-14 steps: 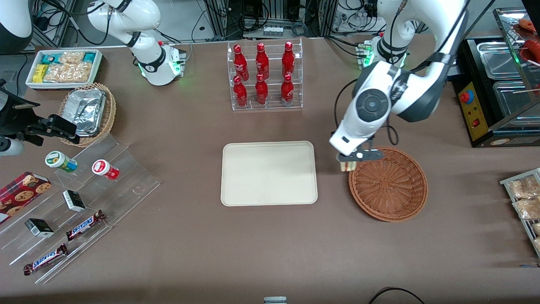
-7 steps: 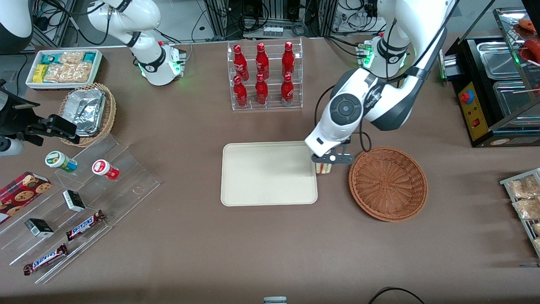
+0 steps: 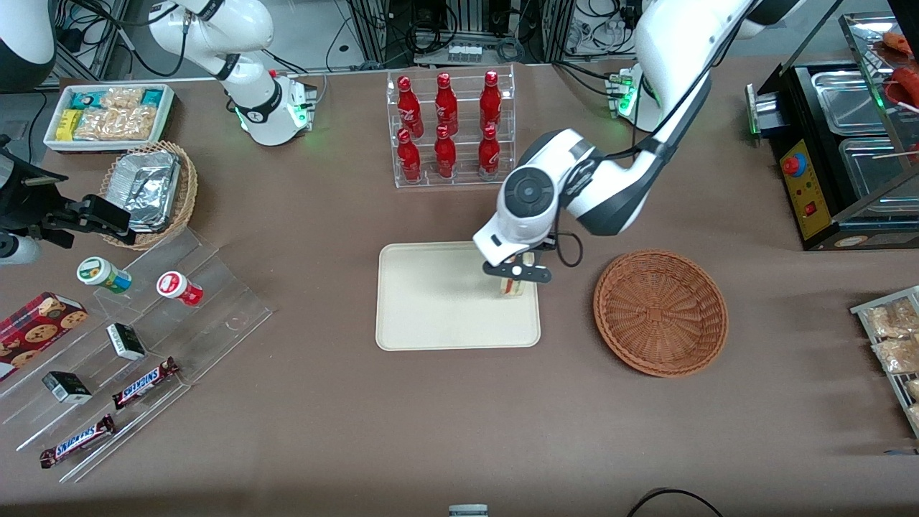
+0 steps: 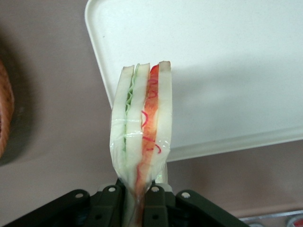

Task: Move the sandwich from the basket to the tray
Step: 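Lower the held sandwich onto the middle of the tray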

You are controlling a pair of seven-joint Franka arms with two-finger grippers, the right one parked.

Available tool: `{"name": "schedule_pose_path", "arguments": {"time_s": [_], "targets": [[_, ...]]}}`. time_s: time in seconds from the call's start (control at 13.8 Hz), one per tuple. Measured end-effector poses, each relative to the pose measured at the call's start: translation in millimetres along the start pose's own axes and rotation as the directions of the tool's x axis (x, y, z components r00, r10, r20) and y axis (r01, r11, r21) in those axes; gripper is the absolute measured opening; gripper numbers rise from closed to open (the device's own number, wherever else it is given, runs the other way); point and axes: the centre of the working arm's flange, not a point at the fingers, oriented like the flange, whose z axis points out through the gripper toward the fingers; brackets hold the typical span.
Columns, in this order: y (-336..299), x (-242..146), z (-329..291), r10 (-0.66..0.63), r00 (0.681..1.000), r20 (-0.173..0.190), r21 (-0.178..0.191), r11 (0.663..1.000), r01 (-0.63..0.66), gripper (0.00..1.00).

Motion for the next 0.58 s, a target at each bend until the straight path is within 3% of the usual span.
{"name": "schedule_pose_path", "arguments": {"time_s": [0.22,0.58], "targets": [[6.9,18.0,21.2,-0.041,0.999,0.0,0.013,0.999,0.041,0.16],[14.4,44.0,22.9,-0.093,0.996,-0.01,-0.03,0.995,0.093,0.16]]}}
